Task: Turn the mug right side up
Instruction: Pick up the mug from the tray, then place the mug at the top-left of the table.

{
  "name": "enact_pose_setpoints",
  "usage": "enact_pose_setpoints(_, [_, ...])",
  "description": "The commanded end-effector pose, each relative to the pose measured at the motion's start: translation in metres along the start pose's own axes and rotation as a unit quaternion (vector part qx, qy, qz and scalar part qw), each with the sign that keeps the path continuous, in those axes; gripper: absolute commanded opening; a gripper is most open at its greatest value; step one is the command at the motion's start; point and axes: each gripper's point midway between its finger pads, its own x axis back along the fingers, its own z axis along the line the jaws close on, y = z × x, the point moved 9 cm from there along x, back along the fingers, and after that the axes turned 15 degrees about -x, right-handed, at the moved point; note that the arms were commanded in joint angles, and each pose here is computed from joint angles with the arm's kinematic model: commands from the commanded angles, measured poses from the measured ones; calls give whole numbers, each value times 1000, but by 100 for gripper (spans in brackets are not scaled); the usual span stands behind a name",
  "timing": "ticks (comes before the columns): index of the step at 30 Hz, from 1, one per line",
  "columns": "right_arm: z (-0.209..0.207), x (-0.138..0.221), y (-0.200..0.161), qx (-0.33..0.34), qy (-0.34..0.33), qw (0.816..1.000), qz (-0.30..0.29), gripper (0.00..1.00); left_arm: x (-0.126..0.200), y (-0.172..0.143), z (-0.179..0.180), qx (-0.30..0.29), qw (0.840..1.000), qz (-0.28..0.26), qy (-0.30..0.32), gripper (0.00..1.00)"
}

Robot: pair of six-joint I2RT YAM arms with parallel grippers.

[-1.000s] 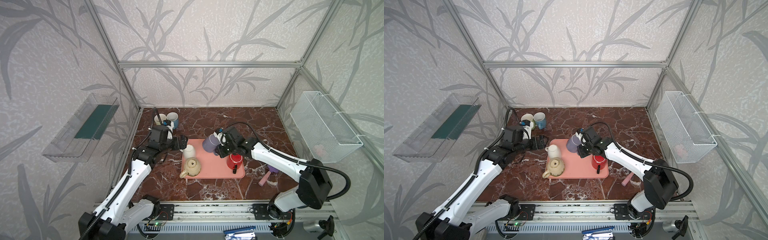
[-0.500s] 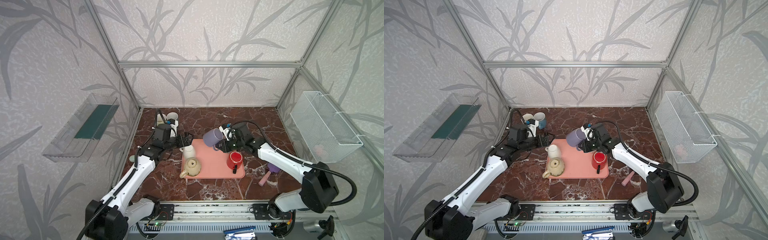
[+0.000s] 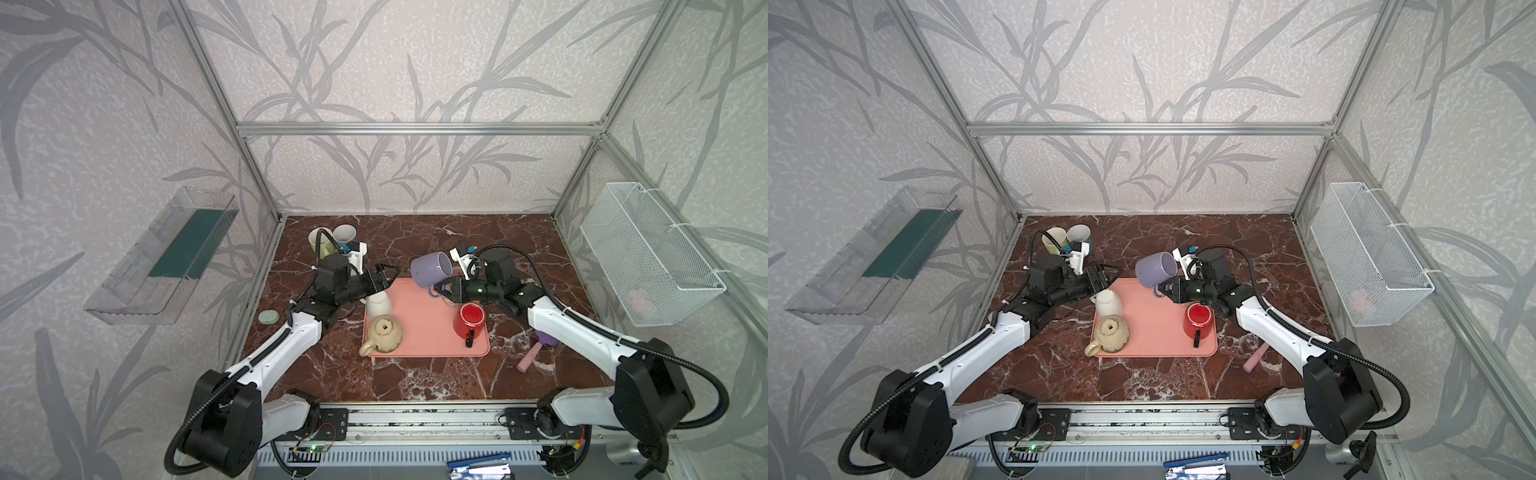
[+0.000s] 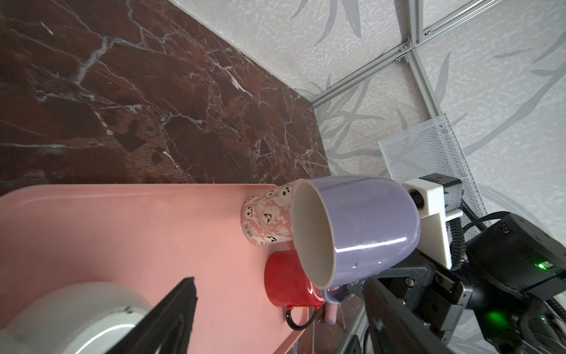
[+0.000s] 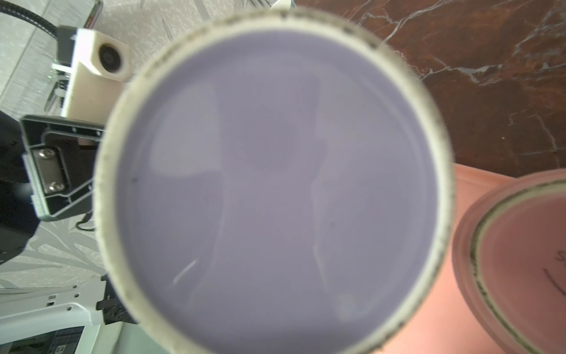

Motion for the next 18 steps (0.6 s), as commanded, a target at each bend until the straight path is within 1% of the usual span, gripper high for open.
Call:
enact_pose_setpoints(1, [32,15,17,42,87,994,-48,0,-2,7,-15,-8,998,-33,-59,80])
enact_pose_setpoints(3, [34,17,18,40,100,993,-52,0,-3,4,-18,-8,997,-35,-70,79])
enact_pose_setpoints(7, [39,22,21,40,119,990,-63,0,0,-4,-21,-3,994,-57,-95,77])
enact_pose_setpoints(10, [42,25,23,41,131,988,-69,0,5,-10,-21,0,991,-75,-108,71])
enact_pose_setpoints(11, [42,25,23,27,136,988,-68,0,6,-12,-21,-2,991,-79,-111,68])
enact_pose_setpoints(14, [46,26,25,22,147,986,-69,0,9,-16,-25,-11,990,-84,-117,58])
enact_pose_setpoints(16, [48,27,26,20,154,985,-72,0,11,-16,-27,-16,988,-89,-125,56])
enact_pose_setpoints(18, [52,28,28,20,160,984,-75,0,11,-17,-31,-18,986,-94,-137,57])
